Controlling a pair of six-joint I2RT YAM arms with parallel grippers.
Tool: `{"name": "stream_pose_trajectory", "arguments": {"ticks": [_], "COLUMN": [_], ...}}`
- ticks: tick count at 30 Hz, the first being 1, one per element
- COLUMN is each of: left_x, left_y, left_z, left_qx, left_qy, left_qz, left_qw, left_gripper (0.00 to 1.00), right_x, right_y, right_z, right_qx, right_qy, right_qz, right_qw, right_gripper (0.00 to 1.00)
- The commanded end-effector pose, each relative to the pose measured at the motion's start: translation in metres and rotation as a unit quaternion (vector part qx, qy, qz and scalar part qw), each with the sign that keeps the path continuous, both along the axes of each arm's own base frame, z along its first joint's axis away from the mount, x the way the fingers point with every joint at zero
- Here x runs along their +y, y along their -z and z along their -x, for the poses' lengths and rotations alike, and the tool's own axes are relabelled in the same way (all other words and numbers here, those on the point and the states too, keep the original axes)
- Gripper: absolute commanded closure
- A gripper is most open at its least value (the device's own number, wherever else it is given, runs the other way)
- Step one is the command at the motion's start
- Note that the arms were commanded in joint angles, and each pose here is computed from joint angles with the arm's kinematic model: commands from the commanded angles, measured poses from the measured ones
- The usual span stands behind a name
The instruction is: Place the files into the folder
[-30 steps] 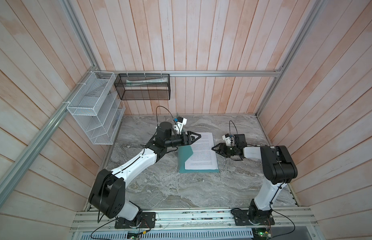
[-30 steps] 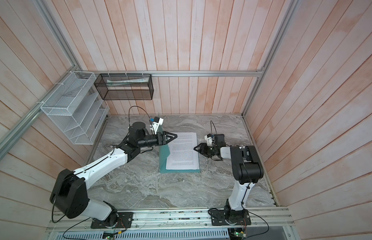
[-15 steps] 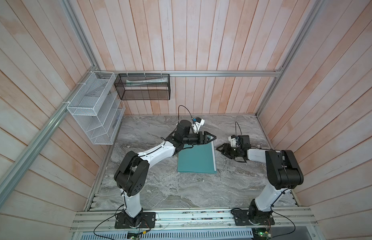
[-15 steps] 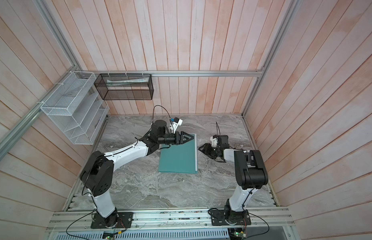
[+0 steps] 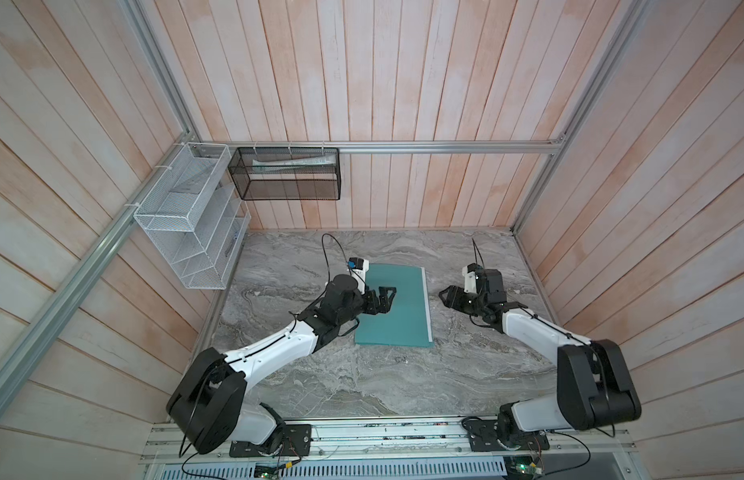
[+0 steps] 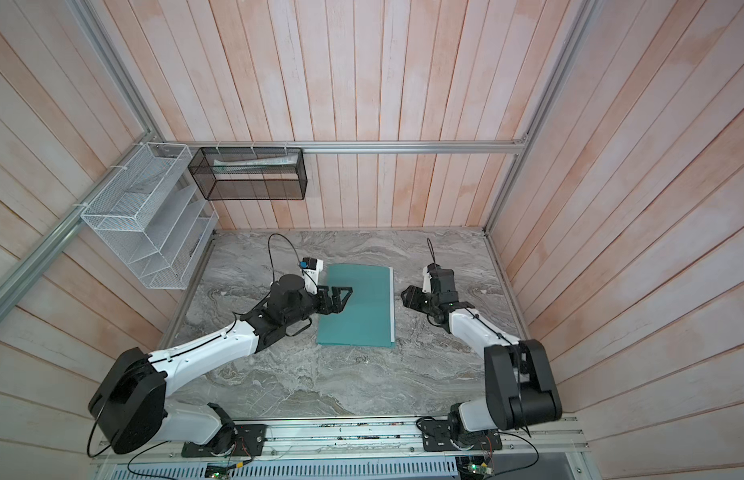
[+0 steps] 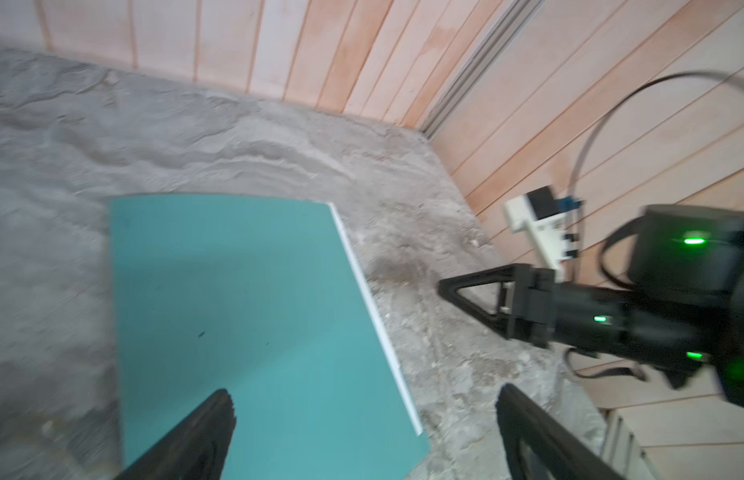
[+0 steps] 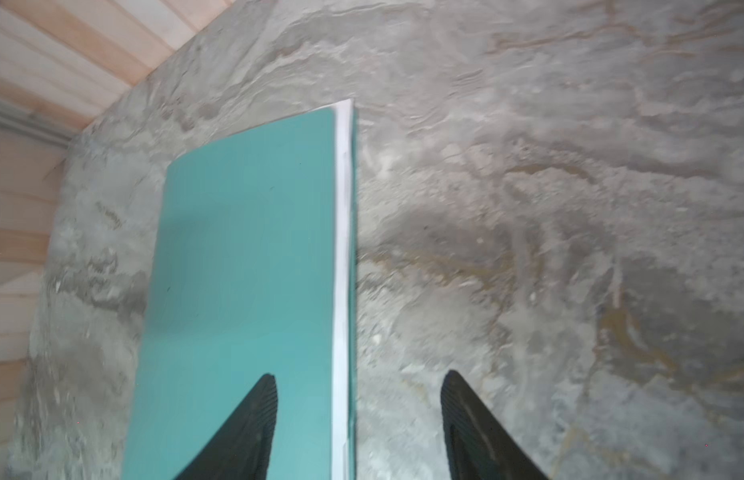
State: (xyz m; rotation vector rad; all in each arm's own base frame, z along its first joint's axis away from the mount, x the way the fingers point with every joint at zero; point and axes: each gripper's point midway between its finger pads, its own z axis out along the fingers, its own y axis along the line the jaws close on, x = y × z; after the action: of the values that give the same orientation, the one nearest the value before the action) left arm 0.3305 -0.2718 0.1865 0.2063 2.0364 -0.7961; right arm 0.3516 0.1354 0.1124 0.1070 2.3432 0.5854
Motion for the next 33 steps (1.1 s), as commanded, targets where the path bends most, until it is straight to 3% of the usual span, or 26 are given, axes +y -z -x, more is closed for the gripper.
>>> {"name": "stream_pose_trajectory", "arguments": {"ticks": [1, 3, 4, 8, 12, 14, 15, 16, 18, 20, 22, 23, 25, 26, 27, 30, 33], "left_x": [0.032, 0.046, 0.055, 0.092, 0.147, 0.187, 0.212, 0.229, 0.246, 0.256, 0.274, 0.280, 0.289, 0.296, 0.291, 0.287, 0.294], "left_y": [-0.009, -0.008, -0.006, -0.005, -0.011, -0.005, -0.004, 0.000, -0.004, -0.007, 0.003, 0.011, 0.042, 0.038, 0.045, 0.033, 0.038], "left_z": [-0.002, 0.003, 0.005, 0.003, 0.003, -0.001, -0.005, -0.009, -0.013, -0.015, -0.017, -0.017, -0.018, -0.022, -0.032, -0.038, -0.051], "left_qx": [-0.095, -0.130, -0.145, -0.181, -0.217, -0.205, -0.190, -0.161, -0.179, -0.205, -0.190, -0.178, -0.155, -0.167, -0.133, -0.190, -0.172], "left_qy": [-0.057, -0.073, -0.084, -0.150, -0.229, -0.277, -0.318, -0.333, -0.338, -0.341, -0.365, -0.375, -0.379, -0.392, -0.377, -0.361, -0.355], "left_qz": [-0.021, -0.034, -0.049, -0.125, -0.197, -0.200, -0.172, -0.155, -0.135, -0.164, -0.227, -0.232, -0.203, -0.193, -0.202, -0.196, -0.193], "left_qw": [0.994, 0.988, 0.985, 0.964, 0.928, 0.917, 0.913, 0.916, 0.914, 0.903, 0.883, 0.880, 0.889, 0.884, 0.894, 0.892, 0.898], "left_gripper": [0.00, 0.00, 0.00, 0.00, 0.00, 0.00, 0.00, 0.00, 0.00, 0.00, 0.00, 0.00, 0.00, 0.00, 0.00, 0.00, 0.00], "right_x": [0.001, 0.005, 0.004, 0.010, 0.017, 0.014, 0.013, 0.013, 0.011, 0.005, -0.008, -0.016, -0.037, -0.049, -0.065, -0.106, -0.128], "right_y": [-0.034, -0.043, -0.044, -0.037, -0.037, -0.040, -0.043, -0.044, -0.046, -0.048, -0.054, -0.056, -0.056, -0.056, -0.057, -0.057, -0.052], "right_z": [0.007, 0.013, 0.015, 0.021, 0.021, 0.016, 0.012, 0.010, 0.005, 0.000, -0.005, -0.006, -0.009, -0.010, -0.012, -0.018, -0.025], "right_qx": [-0.097, -0.131, -0.139, -0.169, -0.207, -0.206, -0.209, -0.213, -0.221, -0.225, -0.232, -0.235, -0.239, -0.239, -0.241, -0.242, -0.252], "right_qy": [0.017, 0.016, 0.023, 0.013, -0.005, 0.001, 0.005, 0.001, -0.003, 0.010, 0.040, 0.055, 0.091, 0.111, 0.140, 0.206, 0.231], "right_qz": [0.086, 0.101, 0.100, 0.092, 0.117, 0.136, 0.148, 0.160, 0.184, 0.211, 0.235, 0.242, 0.246, 0.248, 0.251, 0.244, 0.247], "right_qw": [0.991, 0.986, 0.985, 0.981, 0.971, 0.969, 0.967, 0.964, 0.958, 0.951, 0.943, 0.940, 0.935, 0.932, 0.927, 0.916, 0.907], "right_gripper": [0.27, 0.06, 0.02, 0.02, 0.02, 0.02, 0.02, 0.02, 0.02, 0.02, 0.02, 0.02, 0.02, 0.02, 0.02, 0.02, 0.03]}}
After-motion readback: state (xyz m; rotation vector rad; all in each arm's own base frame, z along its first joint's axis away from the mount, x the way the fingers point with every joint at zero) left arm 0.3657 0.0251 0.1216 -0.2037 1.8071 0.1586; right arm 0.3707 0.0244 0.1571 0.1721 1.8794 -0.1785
